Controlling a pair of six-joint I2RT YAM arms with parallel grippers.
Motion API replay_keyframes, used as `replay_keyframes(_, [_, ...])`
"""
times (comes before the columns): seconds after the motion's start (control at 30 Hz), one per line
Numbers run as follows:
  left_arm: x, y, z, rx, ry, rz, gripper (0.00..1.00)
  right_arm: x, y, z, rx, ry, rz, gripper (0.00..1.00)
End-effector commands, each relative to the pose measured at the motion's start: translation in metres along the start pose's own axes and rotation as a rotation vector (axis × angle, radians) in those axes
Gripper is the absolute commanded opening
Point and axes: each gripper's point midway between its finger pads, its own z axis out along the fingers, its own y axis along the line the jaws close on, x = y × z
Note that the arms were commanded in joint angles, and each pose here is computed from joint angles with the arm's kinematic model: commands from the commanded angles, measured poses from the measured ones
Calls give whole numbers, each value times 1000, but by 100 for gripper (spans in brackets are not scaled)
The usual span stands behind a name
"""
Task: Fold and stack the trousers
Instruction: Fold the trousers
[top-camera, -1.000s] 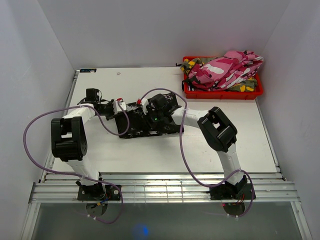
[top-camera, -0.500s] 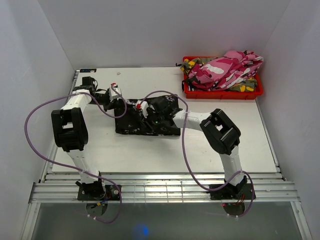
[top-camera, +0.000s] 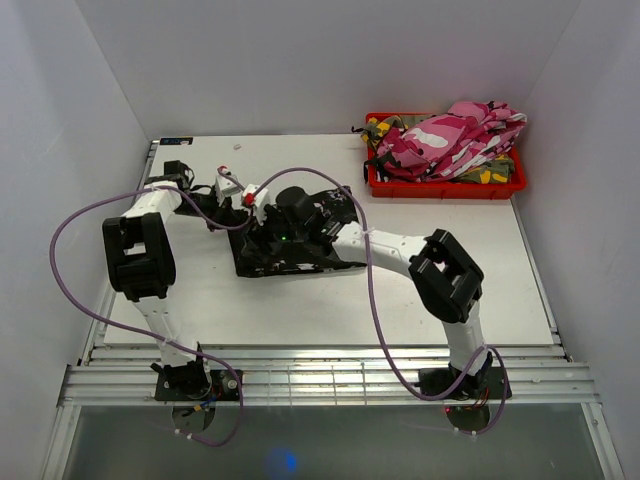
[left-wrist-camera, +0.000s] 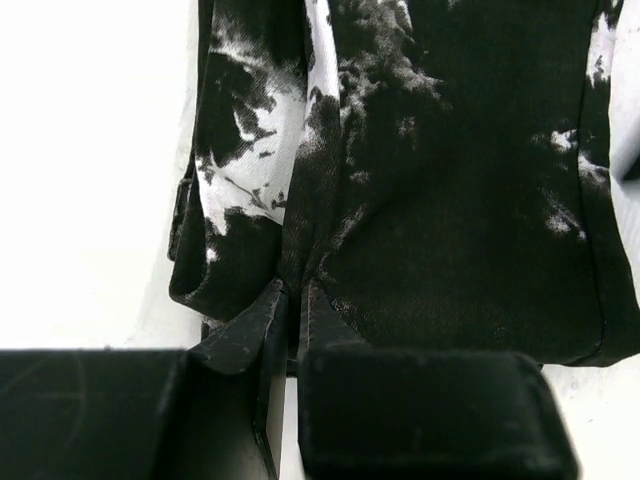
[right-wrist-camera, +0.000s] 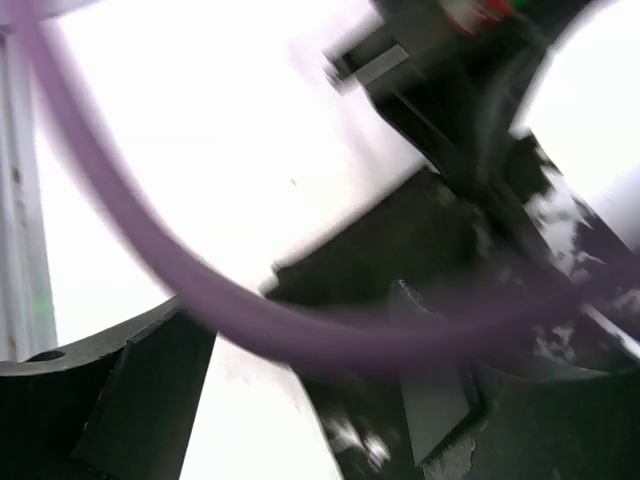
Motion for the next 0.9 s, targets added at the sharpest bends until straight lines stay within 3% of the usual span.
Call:
replay_keyframes(0.0, [-15,-4,0,22,-68,-96,0,-28,16,21,45,-80,49,73])
replay_keyframes(0.13, [-17,-3,3,31,-82,-144,0,-12,22,39,75,-40,50,74])
replay_keyframes(0.27, [-16,-4,3,34,-83,-152,0,7,-4,47,222,12,41,70])
replay_keyframes(0.5, [-14,-8,4,41,-85,-153,0,28,-22,47,318,52,14,67])
replay_keyframes(0.6, [-14,-6,4,37,-80,-157,0,50,-24,51,310,124,-37,40])
replay_keyframes(0.63, [-12,-5,4,34,-73,-160,0,55,-24,51,307,136,-43,16])
replay_keyframes(0.67, [-12,-3,3,29,-72,-162,0,66,-23,49,296,160,-60,8])
replay_keyframes(0.87, [-5,28,-11,-55,-30,-114,0,89,-8,24,238,184,-89,8])
